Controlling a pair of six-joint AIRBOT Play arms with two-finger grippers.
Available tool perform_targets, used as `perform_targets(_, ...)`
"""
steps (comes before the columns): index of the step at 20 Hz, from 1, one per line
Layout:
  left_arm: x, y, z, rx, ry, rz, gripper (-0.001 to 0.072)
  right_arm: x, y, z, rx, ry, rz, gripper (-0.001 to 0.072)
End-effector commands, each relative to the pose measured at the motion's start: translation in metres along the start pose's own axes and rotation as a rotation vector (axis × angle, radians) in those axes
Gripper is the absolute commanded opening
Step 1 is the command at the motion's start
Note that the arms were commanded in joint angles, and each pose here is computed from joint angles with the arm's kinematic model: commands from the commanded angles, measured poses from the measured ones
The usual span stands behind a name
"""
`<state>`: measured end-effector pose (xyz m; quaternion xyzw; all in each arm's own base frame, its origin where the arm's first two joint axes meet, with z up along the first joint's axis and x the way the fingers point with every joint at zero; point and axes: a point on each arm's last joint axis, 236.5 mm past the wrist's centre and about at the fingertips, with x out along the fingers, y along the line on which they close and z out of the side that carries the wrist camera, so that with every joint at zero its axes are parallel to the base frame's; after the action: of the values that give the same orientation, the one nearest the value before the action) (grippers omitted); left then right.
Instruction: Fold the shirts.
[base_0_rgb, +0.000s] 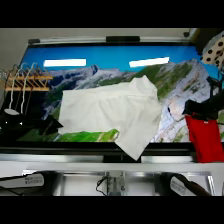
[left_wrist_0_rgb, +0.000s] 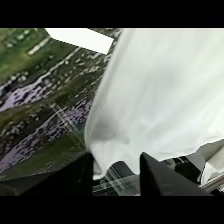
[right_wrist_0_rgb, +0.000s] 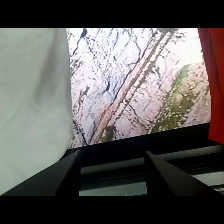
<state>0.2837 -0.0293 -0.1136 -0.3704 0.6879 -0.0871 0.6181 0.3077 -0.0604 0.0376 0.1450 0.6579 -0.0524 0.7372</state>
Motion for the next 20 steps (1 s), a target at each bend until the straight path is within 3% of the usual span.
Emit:
perform_targets(1,0.006,0.0,0.01,0.002,-0.036,0.008,0.0165,0.0,0.0,-0.002,0.001,0.006,0.002,0.0492)
perform_targets(2,0.006,0.0,0.009,0.002,-0.033,0.007,0.004,0.001,0.001,-0.003,0.005,0.011,0.004,0.0493)
perform_targets(3,0.006,0.0,0.009,0.003,-0.032,0.007,0.0032,0.005,0.003,-0.007,0.006,0.027,0.015,0.0494)
perform_targets(10,-0.009,-0.011,0.009,0.063,-0.054,-0.003,0.003,0.101,0.044,-0.09,0.084,0.245,0.247,0.0498)
perform_targets(15,-0.025,-0.022,0.01,0.118,-0.099,-0.002,0.0029,0.138,0.058,-0.092,0.167,0.169,0.287,0.0496)
perform_targets(20,-0.027,-0.025,0.005,0.126,-0.086,-0.009,0.003,0.157,0.079,-0.084,0.112,0.117,0.274,0.0496)
